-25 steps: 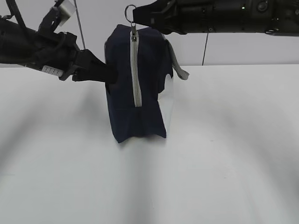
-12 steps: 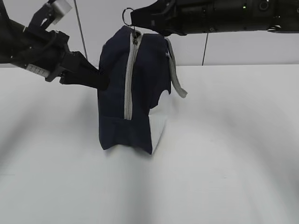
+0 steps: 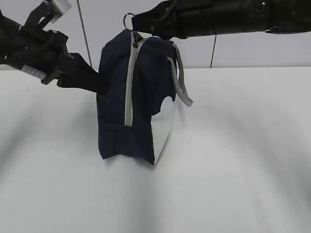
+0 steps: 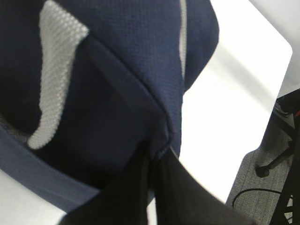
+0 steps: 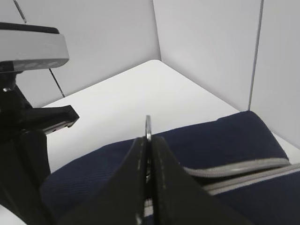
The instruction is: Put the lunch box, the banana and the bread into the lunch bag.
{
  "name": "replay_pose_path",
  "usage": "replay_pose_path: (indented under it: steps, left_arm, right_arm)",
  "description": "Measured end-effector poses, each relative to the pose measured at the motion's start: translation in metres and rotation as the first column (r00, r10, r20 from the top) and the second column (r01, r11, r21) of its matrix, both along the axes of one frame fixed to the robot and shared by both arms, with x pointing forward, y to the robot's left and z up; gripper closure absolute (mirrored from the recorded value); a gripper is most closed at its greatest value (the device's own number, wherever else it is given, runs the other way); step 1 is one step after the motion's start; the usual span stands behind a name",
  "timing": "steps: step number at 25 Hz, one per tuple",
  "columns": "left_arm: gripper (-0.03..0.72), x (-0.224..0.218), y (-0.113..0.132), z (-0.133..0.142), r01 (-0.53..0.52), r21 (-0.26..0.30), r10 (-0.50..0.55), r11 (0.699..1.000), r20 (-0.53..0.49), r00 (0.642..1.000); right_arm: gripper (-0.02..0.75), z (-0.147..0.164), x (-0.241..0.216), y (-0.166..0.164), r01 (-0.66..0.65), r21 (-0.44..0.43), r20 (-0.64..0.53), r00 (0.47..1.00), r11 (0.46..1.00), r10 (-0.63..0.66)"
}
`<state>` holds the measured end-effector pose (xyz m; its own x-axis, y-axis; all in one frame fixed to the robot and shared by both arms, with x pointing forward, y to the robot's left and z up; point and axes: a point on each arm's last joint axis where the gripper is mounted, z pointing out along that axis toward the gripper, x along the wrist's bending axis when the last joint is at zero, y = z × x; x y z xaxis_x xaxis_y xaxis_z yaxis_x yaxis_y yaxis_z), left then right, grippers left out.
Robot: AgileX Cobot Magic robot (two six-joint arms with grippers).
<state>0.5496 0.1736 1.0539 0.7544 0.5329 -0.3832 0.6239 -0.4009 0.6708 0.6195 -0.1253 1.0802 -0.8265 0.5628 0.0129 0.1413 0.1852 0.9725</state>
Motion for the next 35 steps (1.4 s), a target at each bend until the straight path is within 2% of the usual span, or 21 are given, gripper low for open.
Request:
replay_pose_path:
  steps: [11,17,25,35]
  left_arm:
    - [0.685,0.004,0.003,-0.003,-0.048,0.03,0.048,0.998,-0.001,0.999]
    - [0.685,0.005,0.002,-0.005,-0.052,0.031,0.052,0.998,-0.008,0.999]
    - [0.685,0.005,0.003,-0.006,-0.05,0.038,0.051,0.998,-0.005,0.999]
    - [0.685,0.008,0.01,-0.006,-0.069,0.044,0.069,0.997,-0.006,0.998]
  right_arm:
    - [0.754,0.014,0.015,0.009,-0.054,0.026,0.027,0.998,0.998,0.053]
    - [0.754,0.016,0.021,0.01,-0.055,0.008,0.043,0.998,0.998,0.054]
    - [0.754,0.004,0.043,0.015,-0.055,0.014,-0.003,0.998,0.998,0.055]
    - [0.754,0.001,0.076,0.002,-0.114,0.076,-0.045,0.992,0.991,0.117]
